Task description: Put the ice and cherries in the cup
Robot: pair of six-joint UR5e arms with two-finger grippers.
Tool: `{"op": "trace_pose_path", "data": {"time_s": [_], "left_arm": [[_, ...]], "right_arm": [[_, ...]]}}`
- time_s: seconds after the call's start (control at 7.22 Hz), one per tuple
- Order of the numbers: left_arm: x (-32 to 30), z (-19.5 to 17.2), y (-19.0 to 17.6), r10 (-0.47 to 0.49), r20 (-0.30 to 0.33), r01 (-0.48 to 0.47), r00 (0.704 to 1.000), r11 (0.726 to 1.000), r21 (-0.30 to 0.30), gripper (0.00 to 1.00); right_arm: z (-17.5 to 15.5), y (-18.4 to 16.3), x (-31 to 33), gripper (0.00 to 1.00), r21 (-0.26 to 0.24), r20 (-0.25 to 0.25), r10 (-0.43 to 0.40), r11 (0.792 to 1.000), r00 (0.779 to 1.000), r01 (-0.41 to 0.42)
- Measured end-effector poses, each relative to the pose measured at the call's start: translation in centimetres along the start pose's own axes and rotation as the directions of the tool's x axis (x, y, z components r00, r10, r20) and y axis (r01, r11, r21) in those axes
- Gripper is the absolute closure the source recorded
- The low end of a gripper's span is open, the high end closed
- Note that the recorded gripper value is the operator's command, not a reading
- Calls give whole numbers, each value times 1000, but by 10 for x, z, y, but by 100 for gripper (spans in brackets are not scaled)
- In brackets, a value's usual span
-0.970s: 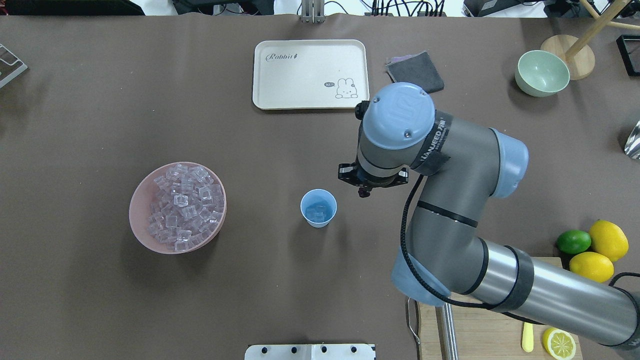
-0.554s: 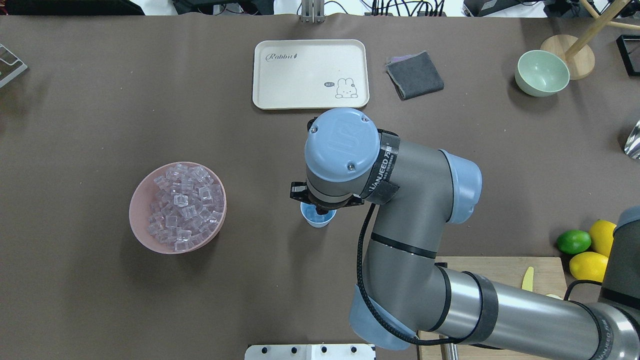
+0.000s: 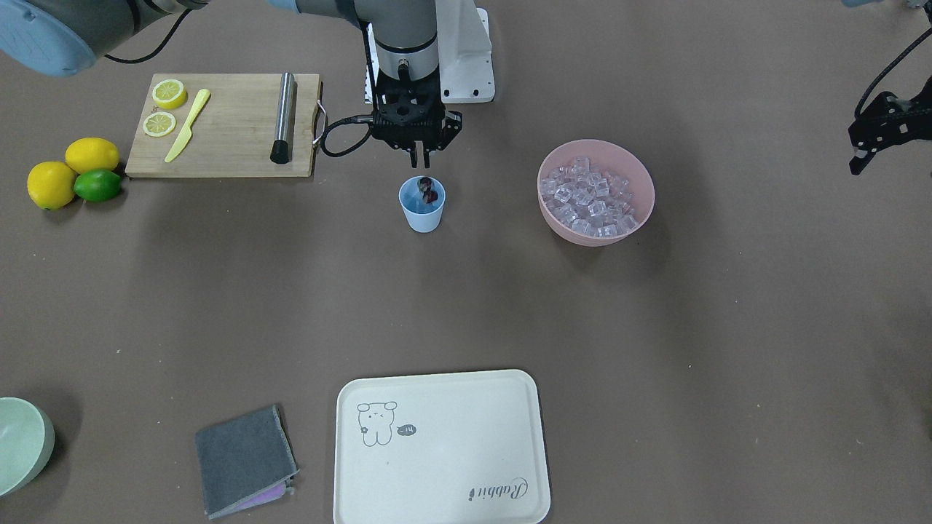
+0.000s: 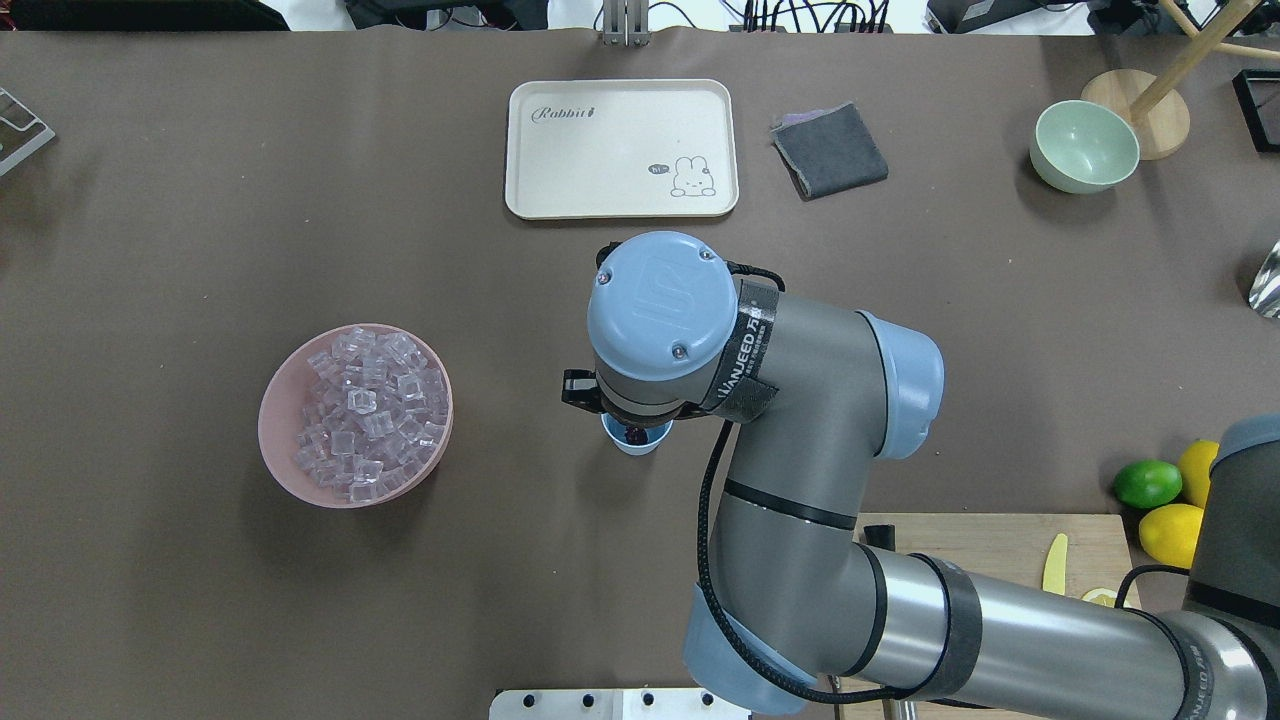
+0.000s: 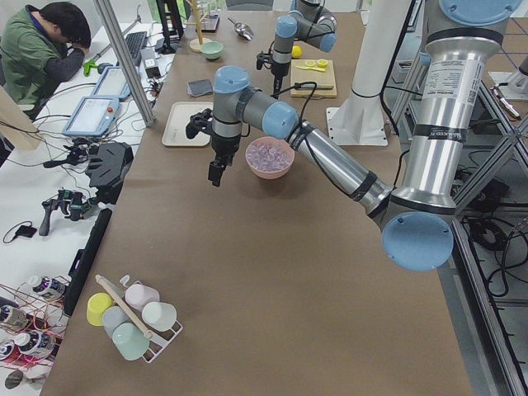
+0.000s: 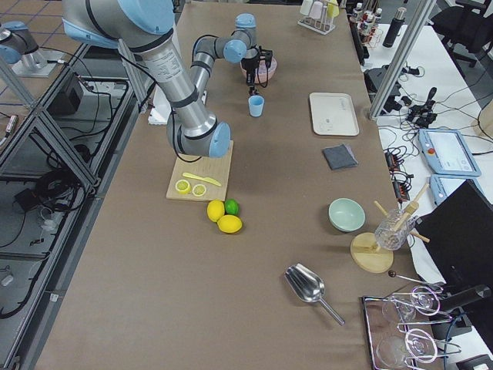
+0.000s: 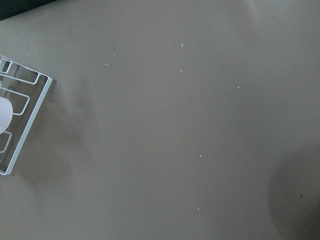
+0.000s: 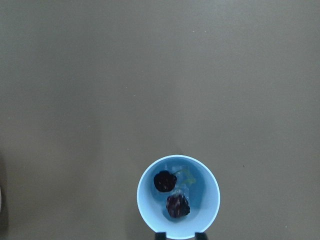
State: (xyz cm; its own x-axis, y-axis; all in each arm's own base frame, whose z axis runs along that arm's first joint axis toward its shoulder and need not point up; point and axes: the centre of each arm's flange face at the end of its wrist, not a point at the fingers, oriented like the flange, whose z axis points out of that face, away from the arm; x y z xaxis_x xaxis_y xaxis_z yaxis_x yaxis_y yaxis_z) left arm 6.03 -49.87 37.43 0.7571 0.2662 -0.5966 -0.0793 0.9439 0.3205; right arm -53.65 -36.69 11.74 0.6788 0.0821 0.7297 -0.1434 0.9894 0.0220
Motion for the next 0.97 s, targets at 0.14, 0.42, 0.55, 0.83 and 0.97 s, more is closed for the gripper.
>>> {"op": "trace_pose_path", "data": {"time_s": [0.14, 0.42, 0.55, 0.83, 0.97], "left_arm": [[0, 1, 0, -1, 0, 1, 1000, 1000, -1, 2], [-6, 3, 2, -11, 4, 11, 1000, 1000, -9, 2], [-24, 10, 16, -43, 17, 43, 999, 999, -33, 2], [-99, 22, 51, -113, 35, 116, 993, 990, -81, 2], [-137, 30, 64, -99, -9, 97, 995, 990, -106, 2]], "right_arm": [[-2, -4, 1, 0, 3, 0, 3, 1000, 1000, -3], [-10, -22, 9, 0, 0, 6, 17, 1000, 1000, -17], [-17, -40, 19, 0, -10, 11, 22, 1000, 1000, -22], [-33, -83, 54, 0, -14, 14, 19, 1000, 1000, -19], [-43, -107, 89, 0, -9, 10, 1, 1000, 1000, -1]]}}
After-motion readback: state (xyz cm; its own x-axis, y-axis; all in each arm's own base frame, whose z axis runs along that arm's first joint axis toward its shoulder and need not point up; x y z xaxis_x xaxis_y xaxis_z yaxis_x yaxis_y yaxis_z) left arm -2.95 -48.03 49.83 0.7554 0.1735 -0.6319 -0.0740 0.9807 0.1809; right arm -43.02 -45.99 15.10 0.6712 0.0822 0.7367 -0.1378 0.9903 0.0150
